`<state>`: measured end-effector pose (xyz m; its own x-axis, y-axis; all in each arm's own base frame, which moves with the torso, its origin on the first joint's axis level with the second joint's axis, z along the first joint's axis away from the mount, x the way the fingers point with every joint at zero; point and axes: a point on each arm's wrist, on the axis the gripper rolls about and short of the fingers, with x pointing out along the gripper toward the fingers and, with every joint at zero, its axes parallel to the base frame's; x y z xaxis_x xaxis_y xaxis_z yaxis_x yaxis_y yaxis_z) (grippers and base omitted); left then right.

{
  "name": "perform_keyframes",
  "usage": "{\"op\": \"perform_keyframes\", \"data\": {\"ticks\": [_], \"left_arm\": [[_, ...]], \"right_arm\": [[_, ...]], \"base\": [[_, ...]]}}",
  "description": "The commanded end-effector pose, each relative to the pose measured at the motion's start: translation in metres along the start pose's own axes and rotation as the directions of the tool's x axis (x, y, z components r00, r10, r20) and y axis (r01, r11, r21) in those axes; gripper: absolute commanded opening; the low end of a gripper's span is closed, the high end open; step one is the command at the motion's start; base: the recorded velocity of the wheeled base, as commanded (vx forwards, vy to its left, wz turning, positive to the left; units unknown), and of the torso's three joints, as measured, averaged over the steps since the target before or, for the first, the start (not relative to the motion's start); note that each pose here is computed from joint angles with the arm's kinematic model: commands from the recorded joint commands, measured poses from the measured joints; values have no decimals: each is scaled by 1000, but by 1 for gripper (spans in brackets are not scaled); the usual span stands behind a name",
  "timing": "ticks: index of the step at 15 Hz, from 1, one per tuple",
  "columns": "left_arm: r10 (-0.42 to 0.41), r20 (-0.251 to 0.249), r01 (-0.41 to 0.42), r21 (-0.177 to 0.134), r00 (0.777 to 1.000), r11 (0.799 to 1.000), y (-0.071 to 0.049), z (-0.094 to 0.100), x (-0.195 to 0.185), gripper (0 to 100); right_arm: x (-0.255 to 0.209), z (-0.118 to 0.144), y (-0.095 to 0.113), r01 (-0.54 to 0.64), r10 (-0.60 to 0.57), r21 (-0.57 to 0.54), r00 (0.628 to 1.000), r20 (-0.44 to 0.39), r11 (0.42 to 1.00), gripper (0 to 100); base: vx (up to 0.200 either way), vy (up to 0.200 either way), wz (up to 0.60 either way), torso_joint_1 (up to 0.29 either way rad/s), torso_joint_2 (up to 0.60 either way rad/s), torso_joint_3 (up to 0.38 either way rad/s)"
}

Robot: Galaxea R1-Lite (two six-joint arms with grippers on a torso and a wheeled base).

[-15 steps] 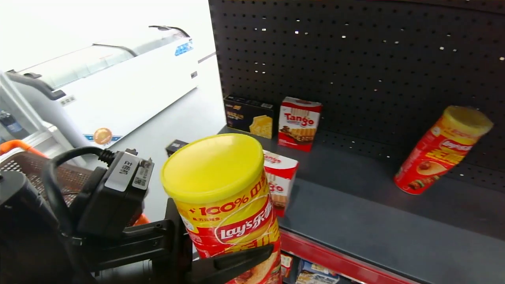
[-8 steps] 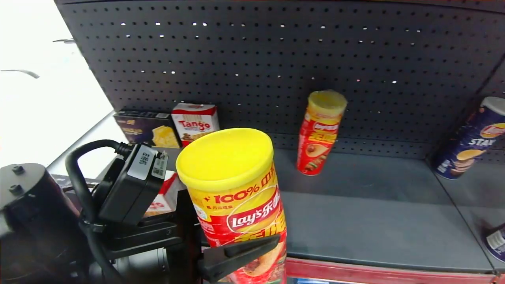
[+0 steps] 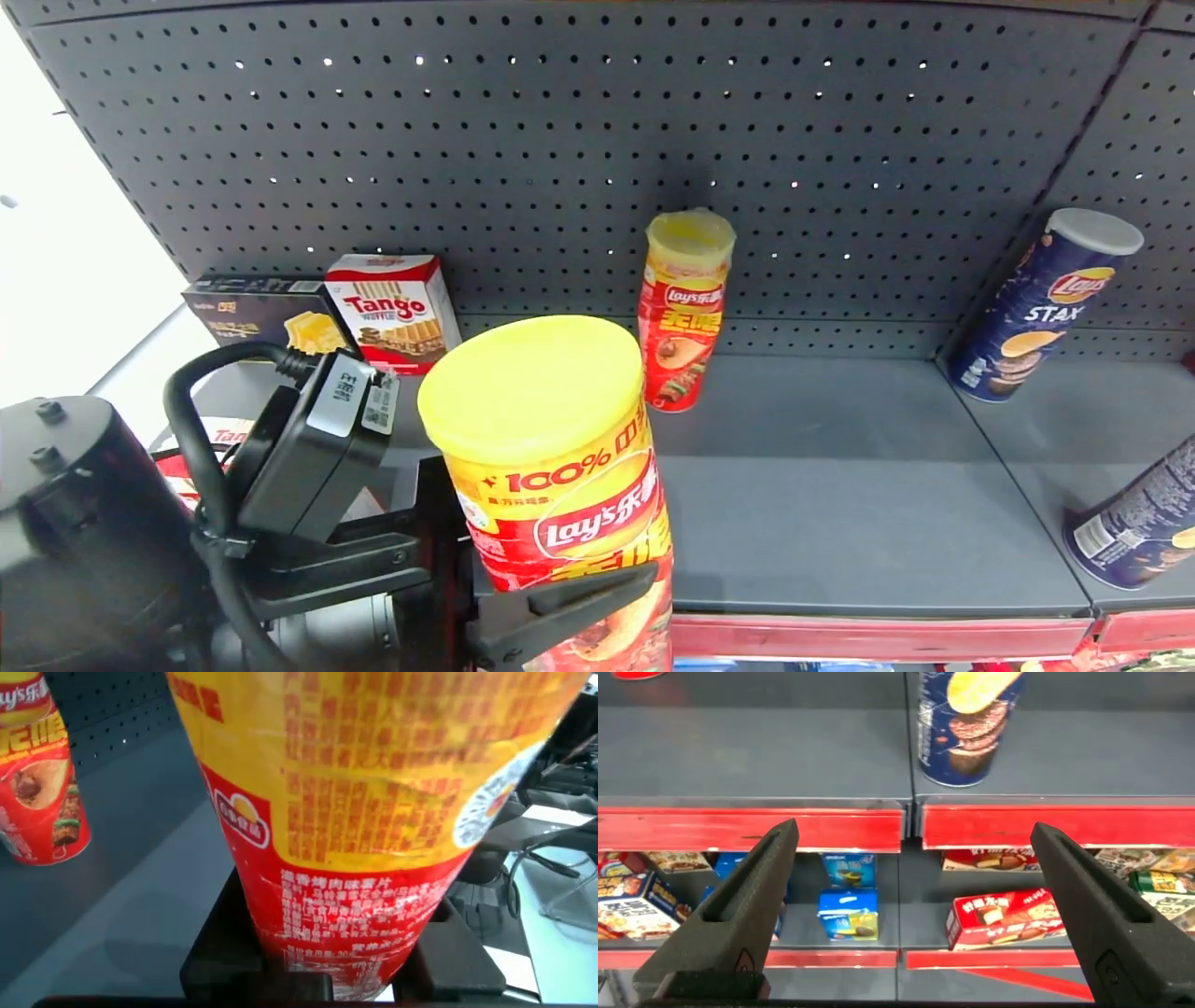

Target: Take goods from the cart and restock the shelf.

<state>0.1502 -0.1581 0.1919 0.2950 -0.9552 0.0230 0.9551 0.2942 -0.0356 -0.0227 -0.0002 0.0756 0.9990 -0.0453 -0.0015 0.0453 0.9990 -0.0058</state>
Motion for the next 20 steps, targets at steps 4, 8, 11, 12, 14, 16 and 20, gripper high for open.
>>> {"op": "perform_keyframes", "data": {"ticks": [4, 8, 11, 12, 14, 16, 20], "left_arm": [[13, 0, -13, 1, 1000, 1000, 3, 0, -2, 0], [54, 3, -54, 3, 999, 999, 10, -1, -7, 0], [71, 16, -71, 10, 997, 997, 14, 3, -6, 0], [83, 32, -84, 19, 996, 996, 17, 6, -7, 0], [114, 100, -119, 50, 988, 992, 23, 18, -7, 0], [118, 125, -124, 37, 985, 992, 25, 25, -7, 0], [104, 129, -110, 38, 986, 993, 24, 27, -7, 0]], "right_arm": [[0, 0, 0, 1, -1, 0, 1000, 0, 1000, 100], [0, 0, 0, 1, -1, 0, 1000, 0, 1000, 100], [0, 0, 0, 1, -1, 0, 1000, 0, 1000, 100], [0, 0, 0, 1, -1, 0, 1000, -2, 1000, 100], [0, 0, 0, -2, 2, -2, 1000, -2, 1000, 100], [0, 0, 0, -2, 2, -2, 1000, -2, 1000, 100], [0, 0, 0, -1, 1, -8, 1000, -5, 1000, 100]], "base": [[0, 0, 0, 0, 0, 0], [0, 0, -150, 1, 1, 1], [0, 0, 0, 0, 0, 0], [0, 0, 0, 0, 0, 0], [0, 0, 0, 0, 0, 0], [0, 0, 0, 0, 0, 0], [0, 0, 0, 0, 0, 0]]}}
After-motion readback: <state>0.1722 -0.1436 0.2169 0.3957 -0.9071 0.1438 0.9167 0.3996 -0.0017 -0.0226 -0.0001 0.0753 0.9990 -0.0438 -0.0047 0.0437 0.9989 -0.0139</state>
